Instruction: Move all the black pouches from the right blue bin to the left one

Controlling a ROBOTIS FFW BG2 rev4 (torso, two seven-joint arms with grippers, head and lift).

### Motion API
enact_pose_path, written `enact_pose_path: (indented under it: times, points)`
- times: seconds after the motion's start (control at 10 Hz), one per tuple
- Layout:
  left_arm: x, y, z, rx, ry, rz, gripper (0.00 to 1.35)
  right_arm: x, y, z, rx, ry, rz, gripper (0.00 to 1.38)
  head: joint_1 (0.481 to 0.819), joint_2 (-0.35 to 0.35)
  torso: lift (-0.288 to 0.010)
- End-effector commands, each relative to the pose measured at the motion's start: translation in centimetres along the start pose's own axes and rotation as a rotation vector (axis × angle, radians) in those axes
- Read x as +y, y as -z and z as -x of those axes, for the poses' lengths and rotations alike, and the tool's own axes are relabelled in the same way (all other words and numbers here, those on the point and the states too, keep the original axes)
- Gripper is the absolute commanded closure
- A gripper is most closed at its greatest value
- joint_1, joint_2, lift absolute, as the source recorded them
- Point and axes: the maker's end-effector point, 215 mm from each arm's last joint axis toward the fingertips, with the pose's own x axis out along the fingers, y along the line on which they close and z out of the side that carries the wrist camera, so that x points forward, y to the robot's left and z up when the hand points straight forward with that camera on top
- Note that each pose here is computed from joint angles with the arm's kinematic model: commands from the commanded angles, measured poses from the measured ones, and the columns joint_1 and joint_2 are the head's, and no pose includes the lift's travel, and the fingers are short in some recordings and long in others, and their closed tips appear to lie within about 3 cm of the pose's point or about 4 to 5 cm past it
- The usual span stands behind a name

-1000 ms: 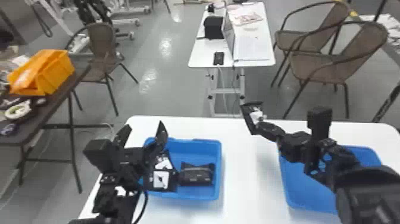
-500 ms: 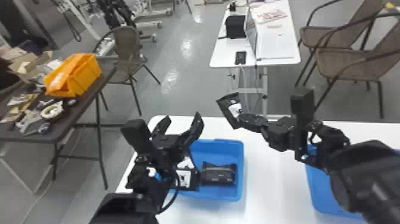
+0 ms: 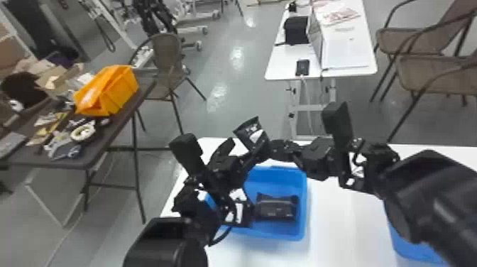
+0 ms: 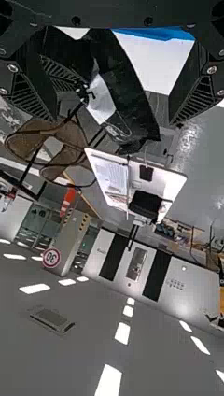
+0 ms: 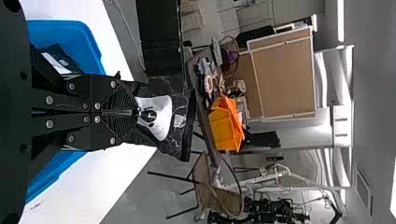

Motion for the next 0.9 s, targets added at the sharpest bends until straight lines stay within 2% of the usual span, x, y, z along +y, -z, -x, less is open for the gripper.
enact_pose_path:
  times: [0.0, 0.4, 0.5, 0.6, 0.7, 0.8]
  points:
    - [0.0, 0.1, 0.0, 0.002, 0.0, 0.004, 0.15, 0.6, -0.7, -0.4, -0.005, -0.018, 0.015, 1.29, 0.695, 0.33, 0.01]
    - [0.4, 0.4, 0.0, 0.0, -0.015, -0.006, 0.16, 1.3, -1.1, -0.9, -0.009, -0.032, 0.021, 1.29, 0.695, 0.346, 0.01]
    - [0.6, 0.1, 0.0, -0.013, -0.025, -0.029, 0.26, 1.4, -1.3, -1.0, -0.011, -0.035, 0.022, 1.29, 0.695, 0.347, 0.01]
    - [0.6, -0.6, -0.1, -0.03, -0.029, -0.074, 0.85, 1.6, -1.4, -1.1, -0.013, -0.038, 0.02, 1.29, 0.695, 0.35, 0.01]
    - [0.6, -1.4, 0.1, -0.062, -0.038, -0.088, 1.24, 1.6, -1.2, -1.0, -0.012, -0.04, 0.014, 1.29, 0.695, 0.35, 0.01]
    - [0.6, -1.9, 0.2, -0.081, -0.039, -0.107, 1.22, 1.6, -1.1, -1.0, -0.013, -0.039, 0.01, 1.29, 0.695, 0.35, 0.01]
